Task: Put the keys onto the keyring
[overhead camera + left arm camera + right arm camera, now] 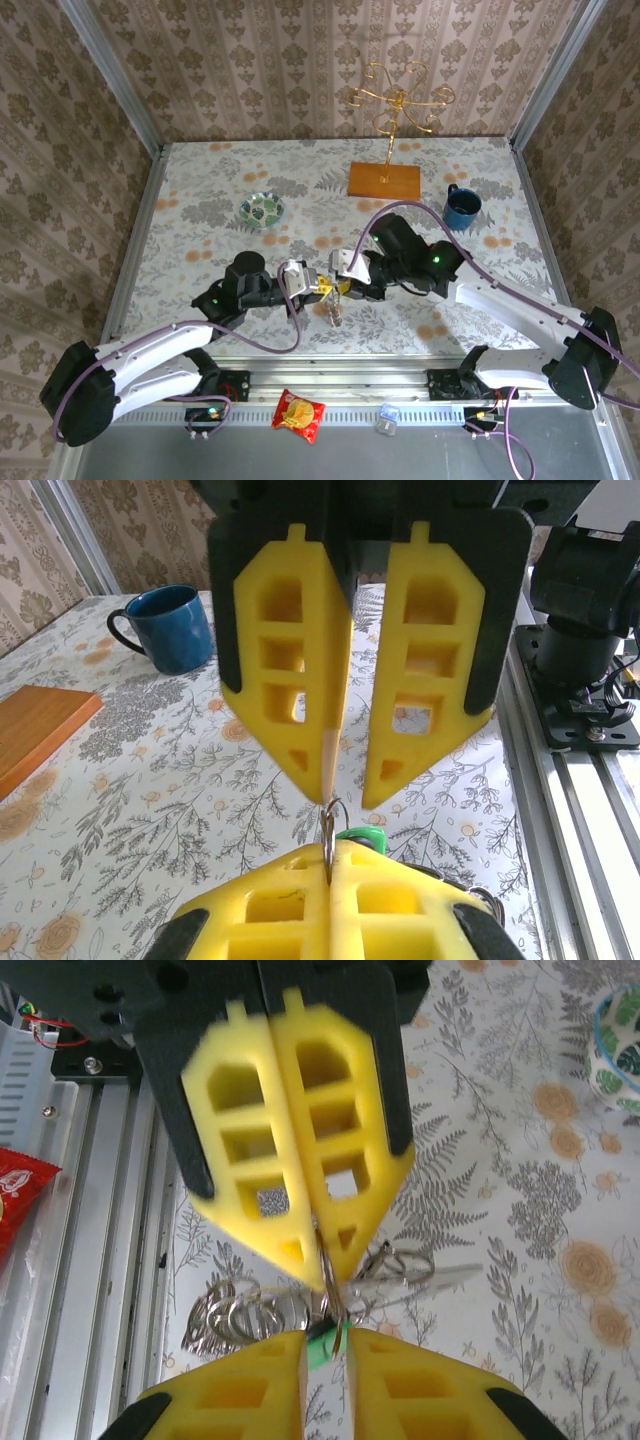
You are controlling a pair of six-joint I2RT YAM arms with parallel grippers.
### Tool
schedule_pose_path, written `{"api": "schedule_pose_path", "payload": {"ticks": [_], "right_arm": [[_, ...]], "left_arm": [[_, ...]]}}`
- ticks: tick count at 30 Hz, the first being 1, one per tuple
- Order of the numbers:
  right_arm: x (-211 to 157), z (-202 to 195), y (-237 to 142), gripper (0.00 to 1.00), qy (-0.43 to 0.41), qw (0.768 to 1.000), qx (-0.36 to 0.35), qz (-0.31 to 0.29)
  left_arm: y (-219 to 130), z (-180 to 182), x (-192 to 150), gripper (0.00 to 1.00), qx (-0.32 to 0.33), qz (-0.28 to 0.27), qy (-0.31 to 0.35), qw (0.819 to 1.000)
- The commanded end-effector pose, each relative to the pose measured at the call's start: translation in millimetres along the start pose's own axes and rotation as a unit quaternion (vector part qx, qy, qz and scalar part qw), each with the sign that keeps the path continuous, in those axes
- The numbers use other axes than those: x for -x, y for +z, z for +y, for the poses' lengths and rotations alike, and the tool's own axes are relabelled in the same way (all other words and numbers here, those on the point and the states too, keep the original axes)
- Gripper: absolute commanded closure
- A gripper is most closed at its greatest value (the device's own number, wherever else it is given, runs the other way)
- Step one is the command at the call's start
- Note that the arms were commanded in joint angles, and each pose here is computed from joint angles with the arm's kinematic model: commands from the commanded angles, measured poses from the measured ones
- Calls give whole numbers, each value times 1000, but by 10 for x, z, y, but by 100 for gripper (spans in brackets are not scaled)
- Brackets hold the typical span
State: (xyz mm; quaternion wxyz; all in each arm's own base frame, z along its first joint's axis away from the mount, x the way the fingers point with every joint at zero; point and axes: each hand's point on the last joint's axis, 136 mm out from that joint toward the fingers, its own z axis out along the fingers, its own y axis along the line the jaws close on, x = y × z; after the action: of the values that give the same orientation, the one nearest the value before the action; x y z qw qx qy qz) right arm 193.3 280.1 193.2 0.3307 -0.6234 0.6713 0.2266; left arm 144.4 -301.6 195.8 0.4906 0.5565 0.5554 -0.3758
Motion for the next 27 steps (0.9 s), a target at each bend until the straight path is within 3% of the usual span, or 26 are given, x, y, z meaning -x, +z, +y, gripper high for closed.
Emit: {"api": "schedule_pose_path", "payload": {"ticks": [1,20,27], "right_arm": [[-27,-14,-13,80,22,1000,-6,-10],[30,32,67,79,37,998,28,-29],[-29,39,96,94,40,998,35,-13]], "left_arm": [[-13,-6,177,100,-6,-21,24,999],[-18,-4,195,100,-6,-24,25,999],[-22,-11,200,100,-6,-25,25,999]]}}
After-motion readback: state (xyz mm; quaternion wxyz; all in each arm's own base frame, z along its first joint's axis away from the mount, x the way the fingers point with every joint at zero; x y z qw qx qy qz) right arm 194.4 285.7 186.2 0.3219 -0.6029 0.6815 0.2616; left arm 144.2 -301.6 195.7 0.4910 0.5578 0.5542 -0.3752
